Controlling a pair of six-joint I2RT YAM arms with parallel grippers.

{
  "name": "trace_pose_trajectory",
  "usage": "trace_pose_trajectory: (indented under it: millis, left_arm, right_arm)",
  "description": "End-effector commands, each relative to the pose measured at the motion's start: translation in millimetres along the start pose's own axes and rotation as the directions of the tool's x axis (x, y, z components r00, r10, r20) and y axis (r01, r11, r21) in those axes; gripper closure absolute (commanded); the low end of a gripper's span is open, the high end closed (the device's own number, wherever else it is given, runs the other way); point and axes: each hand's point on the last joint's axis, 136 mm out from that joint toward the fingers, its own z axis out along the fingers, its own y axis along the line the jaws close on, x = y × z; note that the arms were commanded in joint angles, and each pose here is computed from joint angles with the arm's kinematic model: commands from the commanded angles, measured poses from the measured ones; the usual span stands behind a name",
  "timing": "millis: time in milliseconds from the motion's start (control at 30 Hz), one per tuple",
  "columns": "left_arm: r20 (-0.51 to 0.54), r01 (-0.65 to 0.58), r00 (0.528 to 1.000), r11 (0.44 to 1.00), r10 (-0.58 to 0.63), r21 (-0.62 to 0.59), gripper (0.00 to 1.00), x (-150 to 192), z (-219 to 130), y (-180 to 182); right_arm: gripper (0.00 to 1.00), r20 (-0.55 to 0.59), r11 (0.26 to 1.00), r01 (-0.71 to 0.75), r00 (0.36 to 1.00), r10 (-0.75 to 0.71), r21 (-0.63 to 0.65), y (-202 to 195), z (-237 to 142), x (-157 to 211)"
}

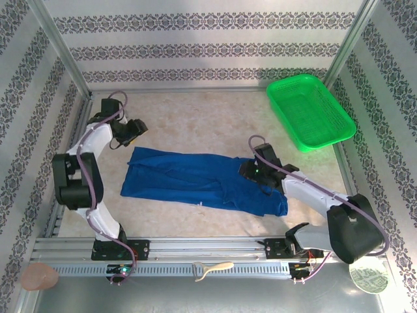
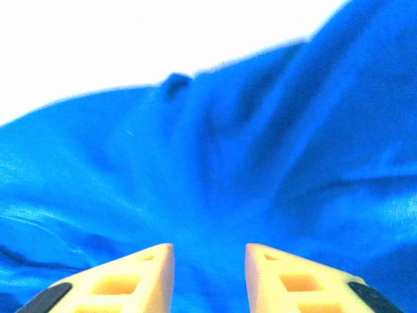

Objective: Fold the inside-out t-shirt

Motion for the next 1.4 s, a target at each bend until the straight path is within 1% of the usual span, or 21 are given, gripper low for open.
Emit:
trace_pose_trajectory:
  millis: [0,133,267,367,467,533,600,633,700,767,867,1033,1200,1367]
  left_arm:
    - [-0.068,0.038,0.997,0.994,-0.031,0.104,0.37,39,21,-25]
    - [-0.134,0.084,0.988,0.993,-0.073,0.084,0.36,69,47,-9]
    - [-0.164,0.097,0.982,0.995,-0.093,0.022,0.36,87,62,16]
    - [-0.167,0.104,0.980,0.994,-0.109,-0.041,0.36,95,67,36]
    - [-0.165,0.121,0.978,0.991,-0.128,-0.054,0.36,98,66,45]
    - [-0.159,0.115,0.980,0.992,-0.121,-0.047,0.36,96,61,42]
    - [-0.149,0.106,0.983,0.994,-0.110,-0.034,0.36,92,54,35]
    - [-0.142,0.101,0.985,0.995,-0.103,-0.021,0.36,88,50,30]
    - [-0.127,0.097,0.987,0.995,-0.095,0.011,0.36,82,42,19]
    - [-0.119,0.089,0.989,0.995,-0.083,0.048,0.35,75,34,6]
    - [-0.117,0.070,0.991,0.994,-0.059,0.084,0.33,68,23,-9]
    - [-0.111,0.029,0.994,0.994,-0.017,0.109,0.31,64,5,-22]
    - [-0.106,0.010,0.994,0.992,0.004,0.126,0.30,63,-5,-29]
    - [-0.109,0.008,0.994,0.991,0.007,0.133,0.30,64,-6,-31]
  right_arm:
    - [0.65,-0.053,1.000,0.001,0.999,0.000,0.023,-15,0,5]
    - [0.66,-0.060,0.992,-0.124,0.990,0.126,0.039,-49,13,0]
    - [0.66,-0.057,0.984,-0.160,0.985,0.165,0.077,-73,18,-7]
    - [0.62,-0.070,0.984,-0.159,0.984,0.165,0.082,-76,17,-13]
    - [0.58,-0.068,0.990,-0.136,0.988,0.138,0.036,-64,5,-23]
    - [0.52,-0.018,0.994,-0.112,0.994,0.112,0.004,-53,-13,-33]
    - [0.44,0.037,0.996,-0.091,0.995,0.090,0.022,-54,-31,-40]
    - [0.36,0.058,0.994,-0.088,0.995,0.084,0.070,-63,-40,-41]
    - [0.24,0.087,0.985,-0.083,0.994,0.071,0.150,-81,-52,-40]
    - [0.18,0.105,0.972,-0.101,0.991,0.081,0.211,-100,-58,-37]
    - [0.12,0.094,0.957,-0.145,0.988,0.125,0.250,-121,-56,-30]
    - [0.09,0.035,0.955,-0.158,0.987,0.154,0.250,-132,-39,-21]
    - [0.09,-0.042,0.971,-0.149,0.986,0.159,0.184,-123,-18,-16]
    - [0.13,-0.114,0.976,-0.198,0.972,0.208,0.093,-109,3,-4]
